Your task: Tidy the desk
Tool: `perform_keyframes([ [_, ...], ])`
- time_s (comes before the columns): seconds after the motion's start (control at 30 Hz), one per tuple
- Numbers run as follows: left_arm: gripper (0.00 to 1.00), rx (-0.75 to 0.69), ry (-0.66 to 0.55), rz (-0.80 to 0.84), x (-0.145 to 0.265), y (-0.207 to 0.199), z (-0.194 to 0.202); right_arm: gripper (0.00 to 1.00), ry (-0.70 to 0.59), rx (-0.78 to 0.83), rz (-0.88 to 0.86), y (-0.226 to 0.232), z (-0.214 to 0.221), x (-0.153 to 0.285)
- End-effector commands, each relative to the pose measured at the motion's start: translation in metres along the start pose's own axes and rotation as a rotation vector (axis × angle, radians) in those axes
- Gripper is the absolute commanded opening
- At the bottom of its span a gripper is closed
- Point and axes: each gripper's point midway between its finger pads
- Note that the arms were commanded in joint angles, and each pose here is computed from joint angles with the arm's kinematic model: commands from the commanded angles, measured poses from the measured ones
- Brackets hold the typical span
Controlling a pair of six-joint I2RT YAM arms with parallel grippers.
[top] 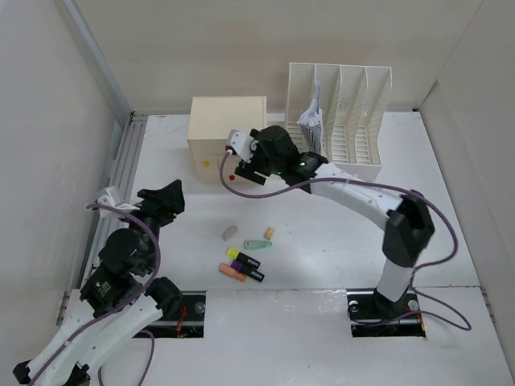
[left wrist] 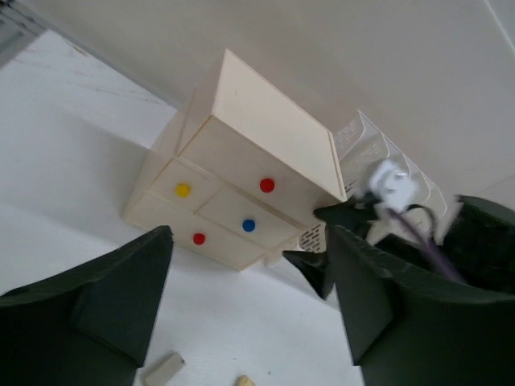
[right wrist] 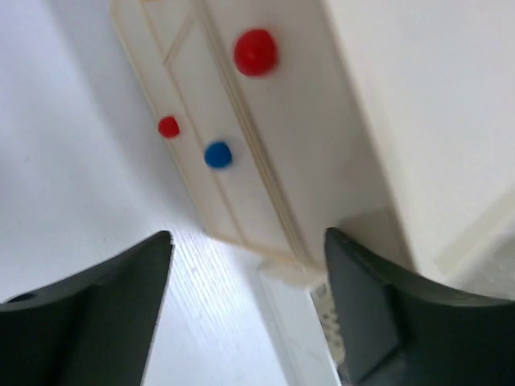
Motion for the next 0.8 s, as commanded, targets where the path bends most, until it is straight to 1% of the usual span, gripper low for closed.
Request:
perform_keyframes([
  [0.0, 0.70, 0.082, 0.087, 0.009, -0.015, -0.012, 0.043, 0.86, -0.272, -0.042, -0.036, -0.022, -0.074, 0.074],
  [0.03, 0.66, 0.144, 0.105, 0.036, -0.020, -0.021, 0.058, 0.87, -0.308, -0.055, -0.012, -0.030, -0.084, 0.094],
  [0.07, 0.62, 0.151, 0.126, 0.043, -0.026, -0.026, 0.072, 0.87, -0.317, -0.080, 0.034, -0.046, -0.085, 0.105],
  [0.1, 0.59, 0.153, 0.124, 0.044, -0.031, -0.027, 0.081, 0.84, -0.327, -0.101, 0.045, -0.051, -0.086, 0.113],
  [0.13, 0.51, 0.170, 0.132, 0.049, -0.034, -0.029, 0.092, 0.80, -0.345, -0.139, 0.059, -0.058, -0.089, 0.123],
  [0.17, 0.47, 0.187, 0.116, 0.059, -0.040, -0.031, 0.100, 0.74, -0.384, -0.150, 0.037, -0.060, -0.094, 0.140],
  [0.2, 0.44, 0.161, 0.141, 0.044, -0.047, -0.031, 0.117, 0.66, -0.405, -0.173, 0.047, -0.071, -0.096, 0.150],
  [0.23, 0.39, 0.147, 0.144, 0.022, -0.052, -0.028, 0.125, 0.40, -0.404, -0.209, 0.026, -0.070, -0.089, 0.152],
  [0.27, 0.31, 0.142, 0.131, 0.016, -0.059, -0.030, 0.125, 0.30, -0.449, -0.224, 0.023, -0.075, -0.098, 0.169],
  [0.3, 0.30, 0.073, 0.164, -0.016, -0.068, -0.024, 0.144, 0.20, -0.457, -0.238, -0.004, -0.077, -0.094, 0.172],
  [0.33, 0.30, 0.045, 0.164, -0.041, -0.076, -0.019, 0.149, 0.09, -0.462, -0.252, -0.021, -0.078, -0.092, 0.175],
  [0.37, 0.30, 0.024, 0.171, -0.049, -0.081, -0.016, 0.155, 0.07, -0.465, -0.276, -0.042, -0.078, -0.089, 0.177],
  [0.4, 0.30, 0.010, 0.183, -0.047, -0.091, -0.019, 0.164, 0.07, -0.486, -0.278, -0.078, -0.076, -0.092, 0.183],
  [0.43, 0.30, -0.013, 0.177, -0.065, -0.099, -0.011, 0.165, 0.07, -0.484, -0.294, -0.069, -0.086, -0.087, 0.184],
  [0.47, 0.30, -0.006, 0.169, -0.068, -0.106, -0.011, 0.164, 0.07, -0.483, -0.316, -0.079, -0.087, -0.083, 0.186],
  [0.5, 0.32, 0.002, 0.175, -0.053, -0.113, -0.015, 0.164, 0.07, -0.485, -0.317, -0.082, -0.090, -0.082, 0.187],
  [0.53, 0.38, -0.012, 0.182, -0.063, -0.122, -0.011, 0.171, 0.07, -0.495, -0.325, -0.085, -0.094, -0.081, 0.193],
  [0.57, 0.41, -0.017, 0.183, -0.089, -0.130, -0.003, 0.170, 0.07, -0.494, -0.328, -0.076, -0.097, -0.078, 0.191],
  [0.63, 0.45, -0.027, 0.183, -0.093, -0.144, -0.006, 0.166, 0.08, -0.506, -0.331, -0.087, -0.096, -0.079, 0.198],
  [0.67, 0.48, -0.038, 0.201, -0.112, -0.151, 0.000, 0.173, 0.08, -0.504, -0.344, -0.080, -0.102, -0.076, 0.199],
  [0.7, 0.53, -0.050, 0.207, -0.112, -0.155, 0.000, 0.174, 0.08, -0.513, -0.339, -0.086, -0.100, -0.076, 0.201],
  [0.77, 0.54, -0.062, 0.217, -0.125, -0.163, 0.006, 0.175, 0.08, -0.513, -0.339, -0.086, -0.102, -0.075, 0.202],
])
Point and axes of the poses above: each gripper's point midway between its finger pads, its own x axis back along the fingers, its own y axis along the line the jaws close on, z = x × y, and after that the axes turned 12 degrees about -x, right-handed
